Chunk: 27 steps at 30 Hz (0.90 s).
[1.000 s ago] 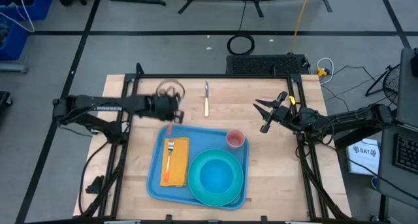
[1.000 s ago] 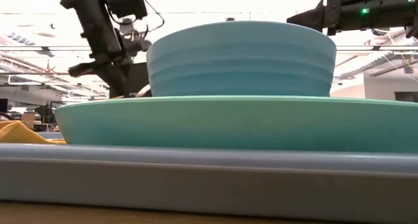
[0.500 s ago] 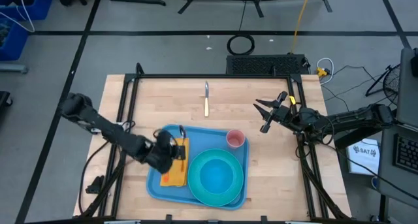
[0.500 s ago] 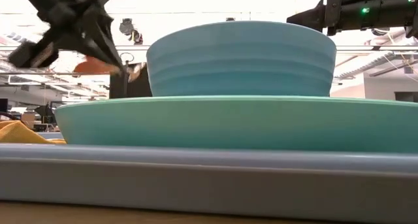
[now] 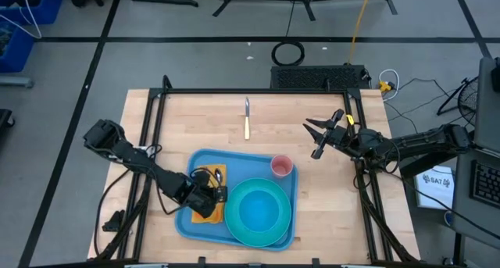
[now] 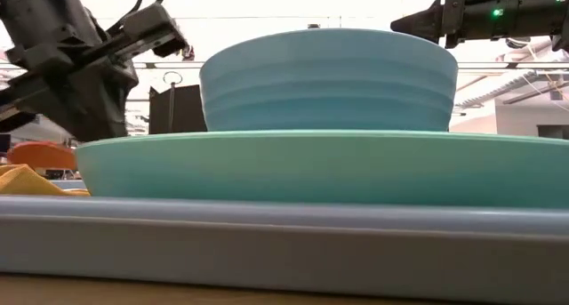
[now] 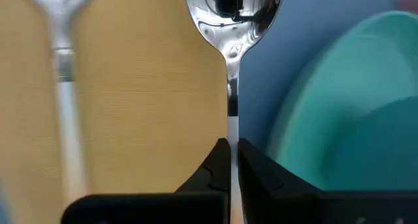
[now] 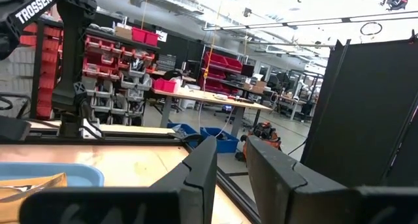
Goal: Set up tray
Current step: Put the orange spoon on the orange napkin to the right of the orange fork
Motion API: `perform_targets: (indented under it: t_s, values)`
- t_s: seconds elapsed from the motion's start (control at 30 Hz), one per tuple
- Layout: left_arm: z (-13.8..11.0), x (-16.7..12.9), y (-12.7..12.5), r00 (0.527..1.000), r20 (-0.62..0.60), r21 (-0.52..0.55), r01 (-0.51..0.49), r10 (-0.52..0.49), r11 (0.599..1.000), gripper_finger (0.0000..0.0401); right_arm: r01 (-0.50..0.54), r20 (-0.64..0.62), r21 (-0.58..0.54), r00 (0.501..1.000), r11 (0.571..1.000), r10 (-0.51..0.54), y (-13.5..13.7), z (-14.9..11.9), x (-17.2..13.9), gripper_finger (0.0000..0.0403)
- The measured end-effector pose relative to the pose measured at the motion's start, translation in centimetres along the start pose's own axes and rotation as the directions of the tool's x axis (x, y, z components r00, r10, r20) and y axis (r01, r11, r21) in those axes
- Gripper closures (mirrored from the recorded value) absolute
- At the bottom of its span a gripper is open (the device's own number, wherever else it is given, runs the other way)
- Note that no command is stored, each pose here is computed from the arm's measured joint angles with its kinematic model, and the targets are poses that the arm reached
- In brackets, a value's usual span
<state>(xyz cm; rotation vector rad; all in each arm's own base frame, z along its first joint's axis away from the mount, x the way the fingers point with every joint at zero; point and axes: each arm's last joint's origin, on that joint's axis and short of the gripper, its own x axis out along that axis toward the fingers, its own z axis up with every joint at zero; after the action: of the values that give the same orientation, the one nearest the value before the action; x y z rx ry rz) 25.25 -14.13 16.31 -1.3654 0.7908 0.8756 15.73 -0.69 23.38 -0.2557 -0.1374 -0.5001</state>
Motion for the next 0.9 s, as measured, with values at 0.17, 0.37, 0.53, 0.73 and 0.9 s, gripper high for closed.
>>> perform_targets:
  t_s: [0.17, 0.37, 0.53, 0.73, 0.9]
  values:
    - [0.0, -0.1, 0.8, 0.996, -0.017, -0.017, -0.086, 0.086, 0.996, 0.0392, -0.001, -0.002, -0.001, 1.0, 1.0, 0.001, 0.0, 0.0, 0.0, 0.0326]
    - [0.1, -0.2, 1.1, 0.993, -0.013, -0.027, -0.12, 0.12, 0.992, 0.0392, -0.002, -0.004, -0.003, 1.0, 1.0, 0.002, 0.0, 0.0, 0.0, 0.0326]
    - [0.1, -0.2, 1.1, 0.993, 0.004, -0.009, -0.114, 0.114, 0.993, 0.0392, -0.002, -0.004, -0.003, 1.0, 1.0, 0.002, 0.0, 0.0, 0.0, 0.0326]
    - [0.4, -0.2, 1.4, 0.989, 0.018, -0.003, -0.144, 0.144, 0.99, 0.0392, -0.002, -0.004, -0.002, 1.0, 1.0, 0.002, 0.0, 0.0, 0.0, 0.0326]
    - [0.9, 0.0, 1.0, 0.991, 0.039, 0.012, -0.127, 0.127, 0.992, 0.0392, -0.002, -0.002, -0.001, 1.0, 1.0, 0.002, 0.0, 0.0, 0.0, 0.0326]
